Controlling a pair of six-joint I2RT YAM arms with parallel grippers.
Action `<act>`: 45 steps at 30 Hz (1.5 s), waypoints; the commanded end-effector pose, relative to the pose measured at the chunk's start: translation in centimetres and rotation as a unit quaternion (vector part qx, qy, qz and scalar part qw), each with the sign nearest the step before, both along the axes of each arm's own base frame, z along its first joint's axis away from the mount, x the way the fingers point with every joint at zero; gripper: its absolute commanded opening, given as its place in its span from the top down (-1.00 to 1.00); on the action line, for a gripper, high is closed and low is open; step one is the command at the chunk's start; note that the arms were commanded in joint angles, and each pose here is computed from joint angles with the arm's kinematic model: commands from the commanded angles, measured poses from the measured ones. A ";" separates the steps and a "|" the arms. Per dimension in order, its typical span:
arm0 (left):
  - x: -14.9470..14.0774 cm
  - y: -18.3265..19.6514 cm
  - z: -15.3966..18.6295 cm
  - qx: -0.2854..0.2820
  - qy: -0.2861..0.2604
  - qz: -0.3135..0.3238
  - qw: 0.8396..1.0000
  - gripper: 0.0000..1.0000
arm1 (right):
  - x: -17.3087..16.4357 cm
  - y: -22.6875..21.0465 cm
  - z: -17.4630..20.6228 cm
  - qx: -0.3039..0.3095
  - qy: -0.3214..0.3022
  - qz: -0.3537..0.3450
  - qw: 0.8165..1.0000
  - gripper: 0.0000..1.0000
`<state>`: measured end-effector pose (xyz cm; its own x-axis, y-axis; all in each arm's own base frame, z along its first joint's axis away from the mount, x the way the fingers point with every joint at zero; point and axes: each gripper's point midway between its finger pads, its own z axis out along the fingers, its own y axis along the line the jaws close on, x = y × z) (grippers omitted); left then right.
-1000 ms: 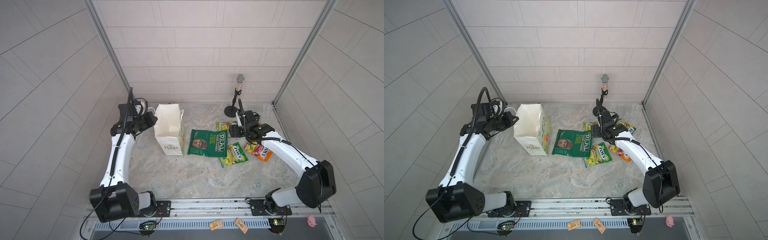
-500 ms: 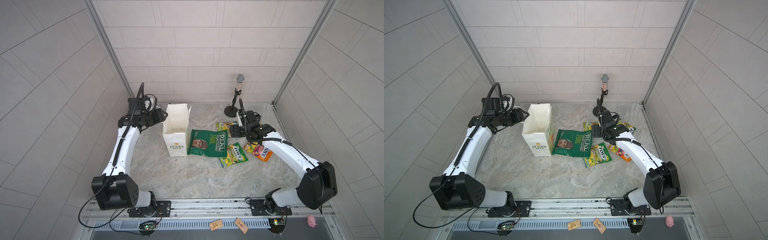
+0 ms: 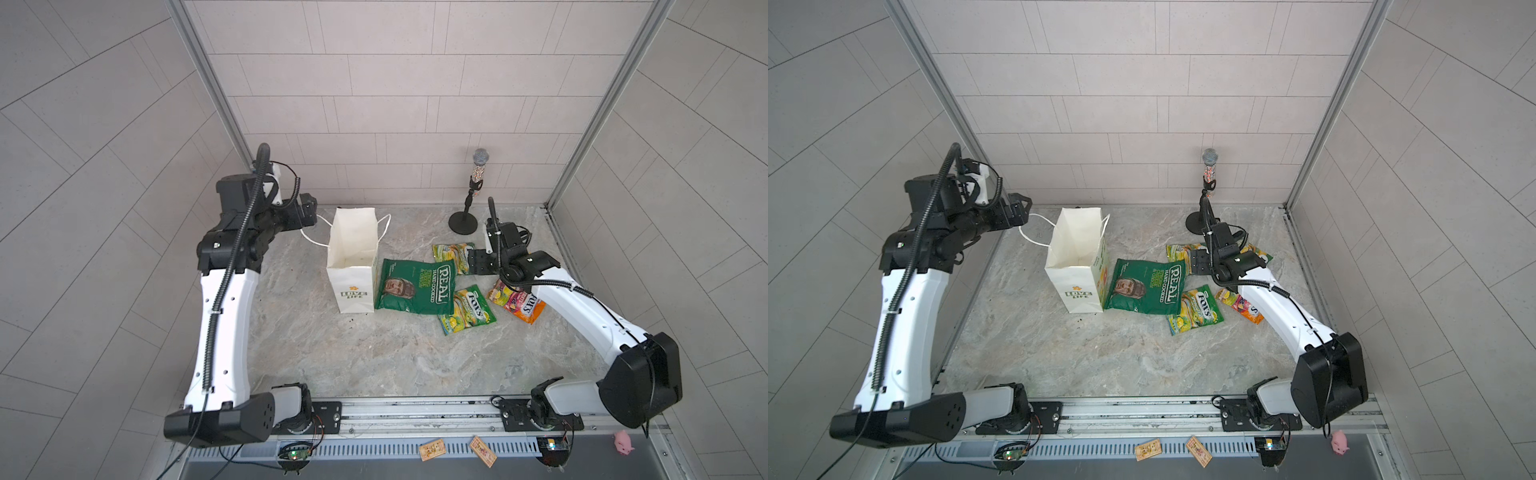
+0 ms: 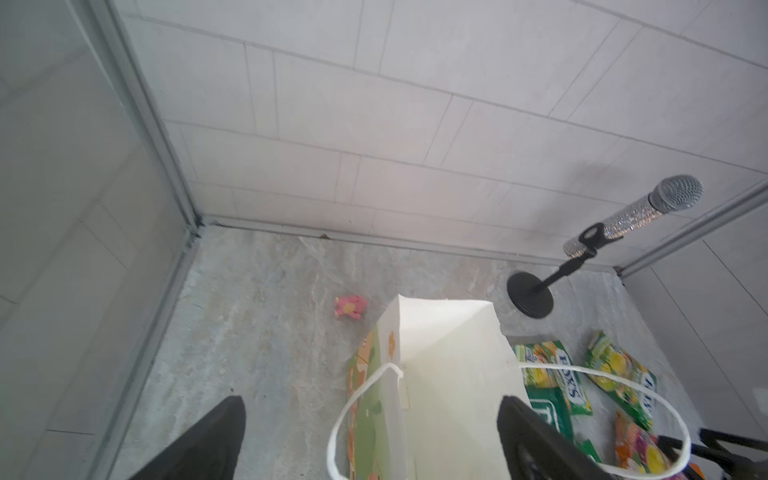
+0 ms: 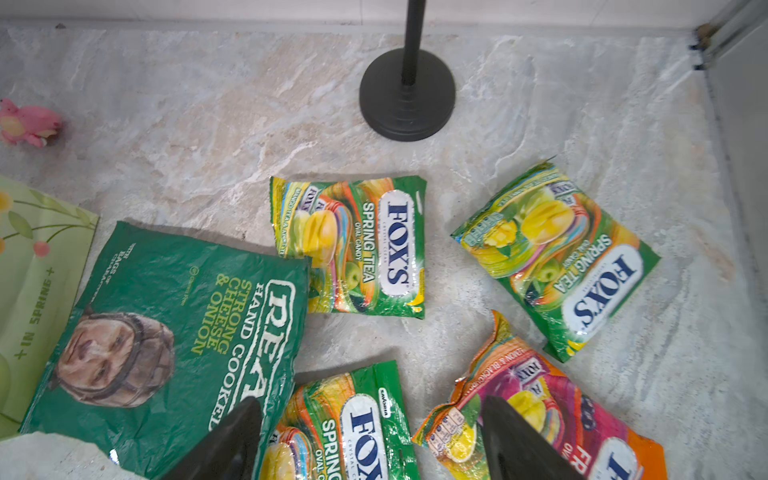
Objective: Take the snacks out of the paper bag
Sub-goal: Place the paper bag at the middle-left of the table, then reset both arms
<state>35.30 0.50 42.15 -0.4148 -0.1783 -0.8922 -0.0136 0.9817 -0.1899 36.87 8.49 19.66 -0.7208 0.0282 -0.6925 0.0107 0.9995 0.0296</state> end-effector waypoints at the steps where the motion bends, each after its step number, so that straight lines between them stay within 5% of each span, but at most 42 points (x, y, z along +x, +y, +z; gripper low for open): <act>1: -2.6 5.6 3.2 0.075 -0.054 0.149 0.984 -1.00 | -0.4 -3.9 1.9 -0.046 -0.040 -0.067 0.996 -0.69; 6: -5.3 12.7 1.1 0.094 -0.057 0.337 0.935 -1.00 | -1.7 -11.4 2.6 -0.143 -0.061 -0.193 0.969 -0.70; 13: -7.1 17.5 -11.9 0.049 0.043 0.435 0.898 -1.00 | -4.2 -20.7 0.3 -0.211 -0.046 -0.335 0.917 -0.72; 18: -6.5 15.4 -19.7 -0.023 0.066 0.407 0.911 -1.00 | -3.8 -23.0 -2.8 -0.219 -0.045 -0.360 0.906 -0.76; 23: -5.6 14.0 -26.2 -0.037 0.074 0.370 0.925 -1.00 | -2.0 -22.2 -5.8 -0.201 -0.061 -0.332 0.919 -0.80; 27: -3.0 11.5 -27.9 -0.045 0.037 0.277 0.959 -1.00 | -1.1 -20.9 -7.5 -0.169 -0.084 -0.298 0.936 -0.86; 32: -0.6 8.9 -30.0 -0.030 0.019 0.214 0.976 -1.00 | 0.0 -17.7 -9.7 -0.132 -0.132 -0.211 0.960 -0.99; 39: 1.4 5.9 -30.2 0.029 -0.070 0.147 0.986 -1.00 | 1.2 -15.0 -8.5 -0.084 -0.215 -0.155 0.960 -0.99; 45: 1.4 5.4 -31.5 0.045 -0.067 0.126 0.989 -1.00 | 1.7 -13.0 -9.4 -0.095 -0.239 -0.110 0.960 -0.99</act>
